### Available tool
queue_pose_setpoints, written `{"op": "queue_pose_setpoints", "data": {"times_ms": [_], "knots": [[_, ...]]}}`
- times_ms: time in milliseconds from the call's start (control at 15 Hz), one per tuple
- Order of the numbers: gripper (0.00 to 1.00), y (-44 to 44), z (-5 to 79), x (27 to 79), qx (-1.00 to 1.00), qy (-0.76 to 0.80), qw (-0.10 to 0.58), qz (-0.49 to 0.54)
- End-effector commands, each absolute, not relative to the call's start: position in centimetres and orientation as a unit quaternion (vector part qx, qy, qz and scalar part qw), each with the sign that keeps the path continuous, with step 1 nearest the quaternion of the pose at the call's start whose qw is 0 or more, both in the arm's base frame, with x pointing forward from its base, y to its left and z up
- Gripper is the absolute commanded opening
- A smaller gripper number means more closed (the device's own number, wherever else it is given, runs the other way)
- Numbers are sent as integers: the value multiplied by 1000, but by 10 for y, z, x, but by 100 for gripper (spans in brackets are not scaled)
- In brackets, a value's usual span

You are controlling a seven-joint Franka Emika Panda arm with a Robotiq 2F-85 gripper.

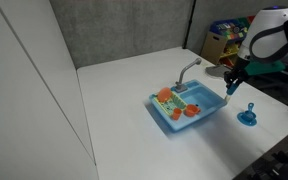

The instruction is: Pick up the blue handleless cup and put it in the sink

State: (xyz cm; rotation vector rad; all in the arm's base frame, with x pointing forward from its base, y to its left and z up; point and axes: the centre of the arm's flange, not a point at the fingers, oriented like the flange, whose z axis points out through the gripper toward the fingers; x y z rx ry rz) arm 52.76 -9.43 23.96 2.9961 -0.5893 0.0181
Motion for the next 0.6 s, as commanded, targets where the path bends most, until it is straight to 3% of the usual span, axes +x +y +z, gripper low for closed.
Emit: {"op": "queue_pose_setpoints", "data": {"times_ms": [0, 200, 267, 533], "knots": [[42, -94, 241, 526, 981, -189, 43, 7], [42, -96, 242, 524, 981, -188, 43, 7], [17, -96, 242, 524, 981, -188, 43, 7], [17, -79, 250, 540, 986, -159, 39, 23]]}}
